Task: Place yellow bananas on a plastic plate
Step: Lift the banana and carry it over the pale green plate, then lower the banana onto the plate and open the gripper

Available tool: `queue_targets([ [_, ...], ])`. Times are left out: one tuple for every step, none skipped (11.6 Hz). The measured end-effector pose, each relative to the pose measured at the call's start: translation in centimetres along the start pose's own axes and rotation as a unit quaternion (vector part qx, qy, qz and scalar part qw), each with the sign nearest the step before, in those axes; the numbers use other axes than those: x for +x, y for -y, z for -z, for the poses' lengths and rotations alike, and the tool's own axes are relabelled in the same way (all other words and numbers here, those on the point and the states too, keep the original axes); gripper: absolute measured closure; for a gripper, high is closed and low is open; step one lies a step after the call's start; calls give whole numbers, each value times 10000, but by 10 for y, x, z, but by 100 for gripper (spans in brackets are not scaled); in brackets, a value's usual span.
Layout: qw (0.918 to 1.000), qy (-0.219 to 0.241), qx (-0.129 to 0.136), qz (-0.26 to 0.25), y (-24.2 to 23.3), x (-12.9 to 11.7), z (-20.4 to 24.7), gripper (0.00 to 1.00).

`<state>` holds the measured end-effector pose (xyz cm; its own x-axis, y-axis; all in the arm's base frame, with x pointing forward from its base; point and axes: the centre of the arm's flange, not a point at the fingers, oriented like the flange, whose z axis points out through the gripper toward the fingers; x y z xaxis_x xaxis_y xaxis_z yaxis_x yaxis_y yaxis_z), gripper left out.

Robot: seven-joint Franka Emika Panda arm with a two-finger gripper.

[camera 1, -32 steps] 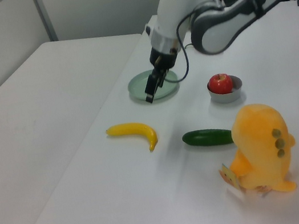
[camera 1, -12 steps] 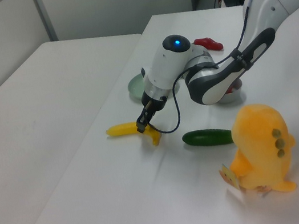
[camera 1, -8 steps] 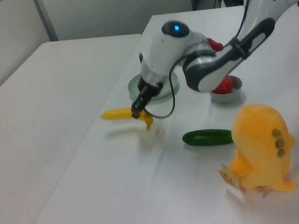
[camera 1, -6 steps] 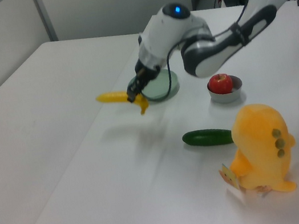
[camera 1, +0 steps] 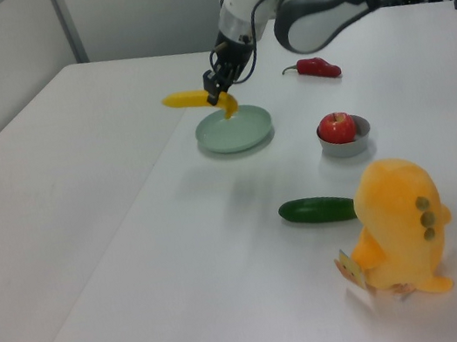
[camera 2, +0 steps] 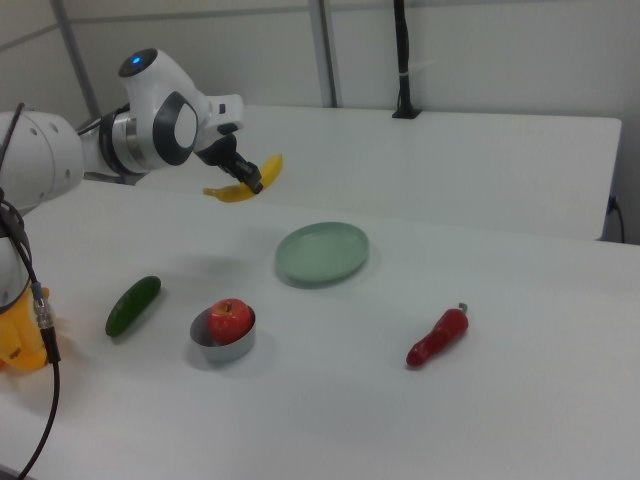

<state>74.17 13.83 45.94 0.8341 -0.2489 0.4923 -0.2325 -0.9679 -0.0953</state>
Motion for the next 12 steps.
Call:
queue_targets([
  [9999, 140, -76, -33, -10, 3, 3, 68],
  [9994, 269, -181, -98, -21, 5, 4, 68],
  [9985, 396, -318, -193, -34, 8, 6, 68],
  [9980, 439, -386, -258, -41, 9, 7, 68],
  [9968, 465, -491, -426, -51, 12, 6, 68],
  [9953, 454, -575, -631, -60, 14, 5, 68],
  [9940, 433, -669, -753, -67, 15, 3, 68],
  [9930, 419, -758, -800, -70, 14, 0, 68],
  [9913, 417, -912, -851, -74, 9, -8, 68],
  [9900, 423, -1015, -884, -75, 5, -15, 68],
  [9888, 387, -1113, -916, -75, 0, -24, 68],
  [9882, 305, -1175, -933, -75, -5, -35, 68],
])
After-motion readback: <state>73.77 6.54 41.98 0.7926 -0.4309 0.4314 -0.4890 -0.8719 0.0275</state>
